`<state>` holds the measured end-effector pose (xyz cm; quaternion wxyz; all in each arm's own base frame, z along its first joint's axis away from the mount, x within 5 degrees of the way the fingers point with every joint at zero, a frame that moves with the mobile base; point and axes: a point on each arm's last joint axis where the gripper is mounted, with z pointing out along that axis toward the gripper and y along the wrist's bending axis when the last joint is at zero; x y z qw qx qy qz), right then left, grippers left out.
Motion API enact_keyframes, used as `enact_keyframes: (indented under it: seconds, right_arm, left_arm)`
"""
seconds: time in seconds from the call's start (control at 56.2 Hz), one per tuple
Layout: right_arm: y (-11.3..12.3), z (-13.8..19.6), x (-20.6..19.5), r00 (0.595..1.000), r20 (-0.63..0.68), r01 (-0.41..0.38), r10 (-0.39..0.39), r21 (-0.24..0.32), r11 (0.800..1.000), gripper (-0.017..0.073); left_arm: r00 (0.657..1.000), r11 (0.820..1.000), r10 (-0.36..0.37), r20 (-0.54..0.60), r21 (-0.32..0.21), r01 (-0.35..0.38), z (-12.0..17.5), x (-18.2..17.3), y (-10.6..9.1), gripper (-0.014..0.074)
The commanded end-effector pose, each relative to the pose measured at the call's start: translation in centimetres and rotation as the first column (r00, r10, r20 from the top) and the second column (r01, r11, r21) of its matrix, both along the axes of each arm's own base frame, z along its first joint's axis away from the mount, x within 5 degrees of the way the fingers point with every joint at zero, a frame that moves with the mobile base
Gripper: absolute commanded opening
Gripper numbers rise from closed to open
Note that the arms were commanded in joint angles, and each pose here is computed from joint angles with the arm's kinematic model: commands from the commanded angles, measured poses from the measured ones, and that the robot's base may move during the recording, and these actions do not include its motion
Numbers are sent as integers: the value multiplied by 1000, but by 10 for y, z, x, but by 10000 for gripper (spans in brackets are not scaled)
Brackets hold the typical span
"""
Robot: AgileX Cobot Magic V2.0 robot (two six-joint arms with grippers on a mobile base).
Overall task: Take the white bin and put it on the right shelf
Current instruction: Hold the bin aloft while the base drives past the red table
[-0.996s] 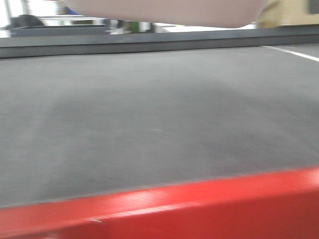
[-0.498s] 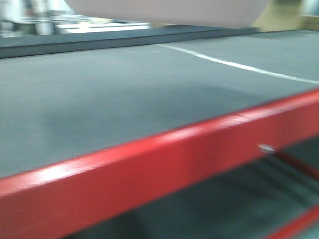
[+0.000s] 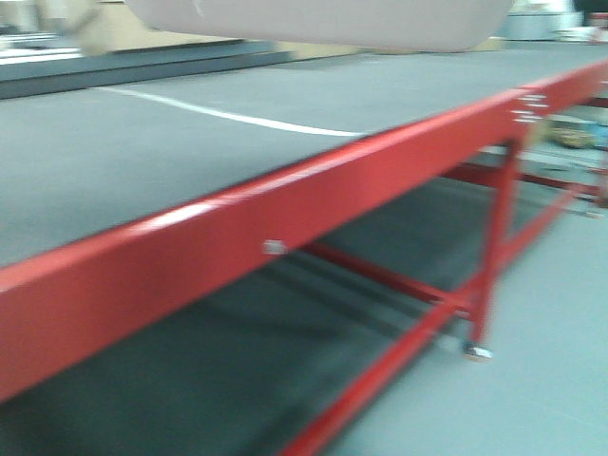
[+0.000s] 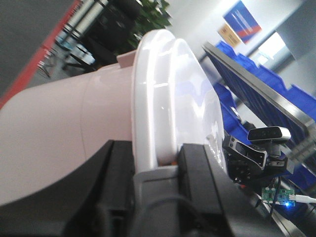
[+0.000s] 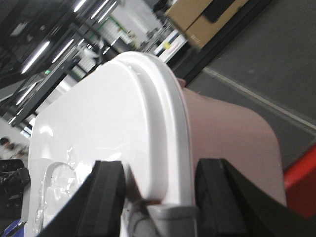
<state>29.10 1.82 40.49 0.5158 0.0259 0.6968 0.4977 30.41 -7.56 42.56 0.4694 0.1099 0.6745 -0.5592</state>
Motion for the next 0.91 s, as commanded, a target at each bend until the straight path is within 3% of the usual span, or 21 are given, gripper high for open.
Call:
enact_keyframes:
  seconds: [0.0,0.89]
  right_arm:
    - [19,31,-25,977,123,-182,173,67,981,69]
    - [19,31,-25,977,123,-182,173,67,981,69]
  left_arm:
    - [939,945,-318,135,-38,325,28,-42,-22,-127]
    - [939,945,-318,135,-38,325,28,-42,-22,-127]
